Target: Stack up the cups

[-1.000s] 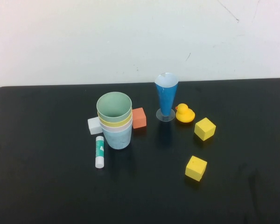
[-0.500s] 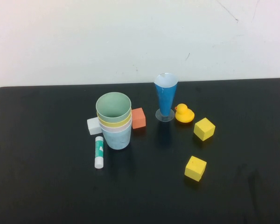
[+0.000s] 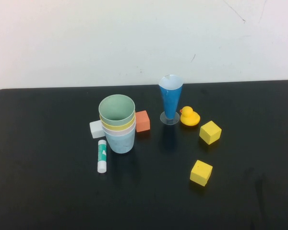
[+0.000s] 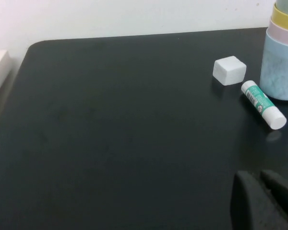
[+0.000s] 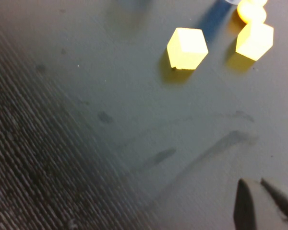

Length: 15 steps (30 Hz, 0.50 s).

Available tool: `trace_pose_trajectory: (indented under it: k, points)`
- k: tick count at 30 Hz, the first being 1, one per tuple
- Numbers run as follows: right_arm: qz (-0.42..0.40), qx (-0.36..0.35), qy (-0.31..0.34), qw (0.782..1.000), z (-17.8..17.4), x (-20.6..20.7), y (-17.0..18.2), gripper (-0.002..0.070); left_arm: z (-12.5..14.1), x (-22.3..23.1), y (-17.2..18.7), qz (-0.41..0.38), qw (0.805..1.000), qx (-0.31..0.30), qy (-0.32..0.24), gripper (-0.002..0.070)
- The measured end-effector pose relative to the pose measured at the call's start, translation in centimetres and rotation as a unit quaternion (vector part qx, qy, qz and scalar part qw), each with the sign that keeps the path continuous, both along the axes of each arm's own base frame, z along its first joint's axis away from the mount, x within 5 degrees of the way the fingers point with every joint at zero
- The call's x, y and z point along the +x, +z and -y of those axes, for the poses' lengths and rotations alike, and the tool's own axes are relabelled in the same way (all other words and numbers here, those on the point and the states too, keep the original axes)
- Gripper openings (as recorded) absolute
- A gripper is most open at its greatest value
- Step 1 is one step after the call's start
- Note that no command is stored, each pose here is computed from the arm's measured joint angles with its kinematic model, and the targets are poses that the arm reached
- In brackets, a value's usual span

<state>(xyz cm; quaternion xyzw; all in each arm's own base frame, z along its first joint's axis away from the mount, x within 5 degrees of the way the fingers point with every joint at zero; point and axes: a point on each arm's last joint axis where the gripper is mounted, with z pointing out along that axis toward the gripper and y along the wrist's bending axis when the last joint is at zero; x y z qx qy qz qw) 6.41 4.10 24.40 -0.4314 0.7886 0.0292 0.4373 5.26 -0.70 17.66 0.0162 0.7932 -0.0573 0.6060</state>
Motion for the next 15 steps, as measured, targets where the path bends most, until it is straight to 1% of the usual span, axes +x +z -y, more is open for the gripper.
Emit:
trace_pose_trajectory:
  k: [15]
  points:
    - [0.0, 0.0, 0.0, 1.0, 0.0, 0.0, 0.0, 0.001, 0.02, -0.01, -0.03, -0.002, 1.0, -0.005, 0.0, -0.0001]
